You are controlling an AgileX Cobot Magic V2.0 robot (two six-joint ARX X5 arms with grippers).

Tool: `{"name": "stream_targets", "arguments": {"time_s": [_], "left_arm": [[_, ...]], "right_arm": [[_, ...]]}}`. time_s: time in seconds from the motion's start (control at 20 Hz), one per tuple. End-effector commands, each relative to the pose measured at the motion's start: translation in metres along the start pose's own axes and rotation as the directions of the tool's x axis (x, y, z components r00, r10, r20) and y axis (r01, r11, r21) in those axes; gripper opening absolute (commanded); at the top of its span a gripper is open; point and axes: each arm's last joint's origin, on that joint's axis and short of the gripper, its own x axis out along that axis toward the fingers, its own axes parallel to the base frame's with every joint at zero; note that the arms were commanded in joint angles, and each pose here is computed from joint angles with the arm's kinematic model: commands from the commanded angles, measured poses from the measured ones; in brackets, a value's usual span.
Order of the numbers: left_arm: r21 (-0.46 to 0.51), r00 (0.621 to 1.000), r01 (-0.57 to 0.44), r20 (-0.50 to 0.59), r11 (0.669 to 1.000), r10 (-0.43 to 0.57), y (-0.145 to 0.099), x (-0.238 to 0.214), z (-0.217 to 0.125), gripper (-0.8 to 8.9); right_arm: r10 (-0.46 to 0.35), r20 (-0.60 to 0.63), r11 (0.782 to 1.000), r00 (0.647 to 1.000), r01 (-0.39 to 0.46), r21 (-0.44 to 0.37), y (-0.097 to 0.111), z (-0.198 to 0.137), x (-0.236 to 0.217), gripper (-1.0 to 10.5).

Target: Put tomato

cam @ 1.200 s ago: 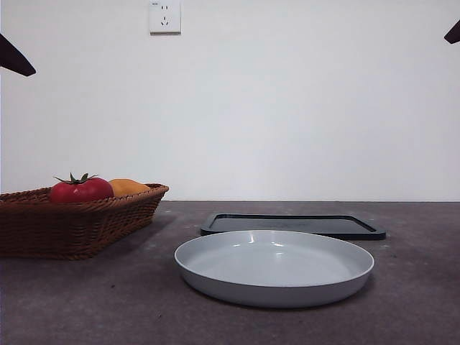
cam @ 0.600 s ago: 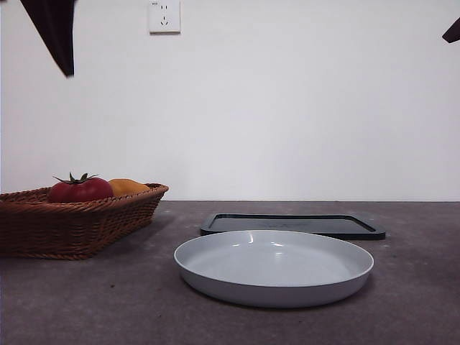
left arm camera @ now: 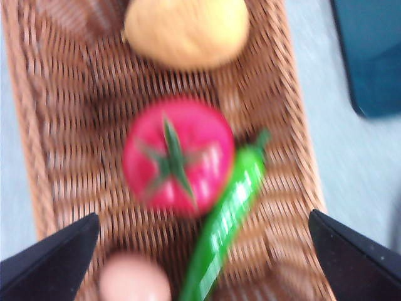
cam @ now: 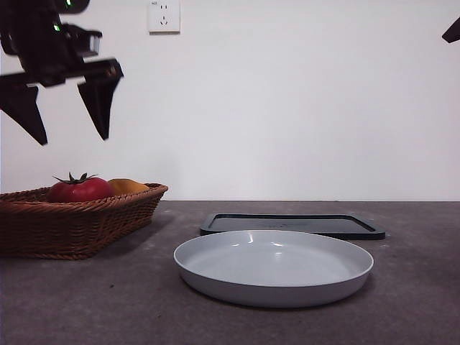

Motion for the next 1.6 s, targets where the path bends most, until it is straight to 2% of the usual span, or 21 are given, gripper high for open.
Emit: {"name": "stream_targets", "arguments": {"time_s": [0.05, 0.25, 0.65, 0.75, 0.85, 0.95, 1.1, 1.15, 1.35, 1.6], "left_arm": [[0.024, 1.0, -0.011, 0.028, 1.0, 0.01, 0.003, 0.016, 0.011, 5.93], [0.033, 0.999, -0.018, 0.03, 0.999, 0.017, 0.01, 0.05, 0.018, 5.93], [0.027, 0.998, -0.012, -0.062, 1.0, 0.014, 0.014, 0.098, 0.012, 5.93], [0.026, 0.998, -0.011, -0.069, 1.0, 0.013, 0.014, 0.104, 0.012, 5.77], [0.025, 0.996, -0.01, -0.083, 1.0, 0.012, 0.015, 0.11, 0.01, 5.03], [0.024, 0.995, -0.009, -0.097, 1.0, 0.011, 0.015, 0.115, 0.009, 4.86], [0.024, 0.996, -0.009, -0.094, 1.0, 0.011, 0.015, 0.114, 0.01, 3.25], [0.025, 0.996, -0.009, -0.089, 1.0, 0.012, 0.015, 0.114, 0.011, 3.07], [0.016, 0.996, -0.01, -0.092, 1.0, 0.012, 0.014, 0.1, 0.019, 3.07], [-0.037, 0.989, 0.008, -0.149, 0.999, -0.013, 0.008, 0.06, 0.02, 3.07]], "right_arm": [[0.014, 0.017, 1.0, 1.0, -0.014, 0.0, 0.004, 0.005, -0.003, 6.0], [0.029, 0.012, 1.0, 1.0, -0.029, 0.003, 0.004, 0.004, -0.003, 6.0], [0.043, 0.008, 0.999, 0.999, -0.043, 0.005, 0.004, 0.004, -0.003, 6.0], [0.043, 0.008, 0.999, 0.999, -0.043, 0.005, 0.004, 0.004, -0.003, 6.0], [0.043, 0.009, 0.999, 0.999, -0.043, 0.005, 0.004, 0.004, -0.003, 6.0], [0.043, 0.008, 0.999, 0.999, -0.043, 0.005, 0.004, 0.004, -0.003, 6.0], [0.043, 0.008, 0.999, 0.999, -0.043, 0.005, 0.004, 0.004, -0.003, 6.0], [0.043, 0.009, 0.999, 0.999, -0.043, 0.005, 0.004, 0.004, -0.003, 6.0], [0.043, 0.009, 0.999, 0.999, -0.043, 0.005, 0.004, 0.004, -0.003, 6.0], [0.043, 0.009, 0.999, 0.999, -0.043, 0.005, 0.004, 0.004, -0.003, 6.0]]}}
